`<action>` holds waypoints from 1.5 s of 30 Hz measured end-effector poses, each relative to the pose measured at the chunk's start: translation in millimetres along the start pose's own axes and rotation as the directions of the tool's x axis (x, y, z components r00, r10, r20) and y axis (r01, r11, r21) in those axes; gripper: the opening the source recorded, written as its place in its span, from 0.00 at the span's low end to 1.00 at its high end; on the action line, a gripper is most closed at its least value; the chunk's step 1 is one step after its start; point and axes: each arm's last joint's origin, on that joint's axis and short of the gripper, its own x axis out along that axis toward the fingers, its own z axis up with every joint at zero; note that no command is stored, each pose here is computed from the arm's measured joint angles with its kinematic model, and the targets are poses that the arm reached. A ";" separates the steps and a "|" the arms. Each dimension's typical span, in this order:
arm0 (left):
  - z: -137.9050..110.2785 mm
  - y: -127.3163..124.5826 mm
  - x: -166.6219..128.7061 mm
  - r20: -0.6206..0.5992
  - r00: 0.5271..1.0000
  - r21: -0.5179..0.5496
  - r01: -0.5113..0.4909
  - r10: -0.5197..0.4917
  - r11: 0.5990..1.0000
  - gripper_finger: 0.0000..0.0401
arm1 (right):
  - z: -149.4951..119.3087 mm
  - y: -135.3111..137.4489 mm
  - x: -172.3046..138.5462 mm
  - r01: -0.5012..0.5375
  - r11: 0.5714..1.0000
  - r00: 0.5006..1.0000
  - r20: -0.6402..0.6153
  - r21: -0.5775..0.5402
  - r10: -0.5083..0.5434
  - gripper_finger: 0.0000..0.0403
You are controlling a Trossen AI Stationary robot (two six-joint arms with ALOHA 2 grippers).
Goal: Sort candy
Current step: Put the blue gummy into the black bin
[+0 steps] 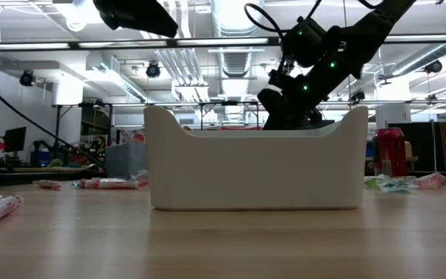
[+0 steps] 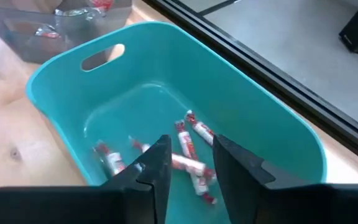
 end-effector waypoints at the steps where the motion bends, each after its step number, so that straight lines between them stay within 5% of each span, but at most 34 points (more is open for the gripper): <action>1: -0.4 -0.5 0.7 -0.002 1.000 0.002 0.000 0.000 1.000 0.21 | 0.0 0.0 0.0 0.000 1.000 1.000 0.000 0.005 0.000 0.31; 10: -4.8 -1.1 2.3 -0.033 0.999 -0.004 -0.007 0.007 1.000 0.21 | 4.4 2.8 -7.8 -0.132 0.987 0.991 -0.009 0.090 0.133 0.39; 17: -13.2 0.5 2.4 -0.092 0.996 -0.021 -0.023 0.021 1.000 0.21 | 4.0 12.0 -34.6 -0.380 0.877 0.892 -0.133 0.293 0.431 0.37; 24: -16.3 0.5 3.1 -0.099 0.995 -0.017 -0.025 0.023 1.000 0.21 | -5.0 33.5 -70.7 -0.403 0.827 0.823 -0.240 0.392 0.515 0.34; 30: -18.1 1.7 2.3 -0.115 0.993 0.017 -0.030 0.032 0.999 0.21 | -31.5 44.8 -88.6 -0.264 0.858 0.753 -0.461 0.441 0.469 0.34; 36: -15.3 13.1 -8.2 -0.190 0.971 0.102 -0.126 0.143 0.987 0.21 | -59.2 33.3 -103.8 0.013 0.930 0.644 -0.715 0.367 0.273 0.34; 40: -8.8 17.4 -13.3 -0.203 0.963 0.120 -0.156 0.178 0.980 0.21 | -66.3 24.8 -107.2 0.184 0.936 0.648 -0.754 0.299 0.113 0.34; 45: -5.7 17.6 -14.2 -0.197 0.965 0.120 -0.155 0.176 0.981 0.21 | -66.9 24.8 -107.5 0.234 0.916 0.648 -0.755 0.327 0.104 0.34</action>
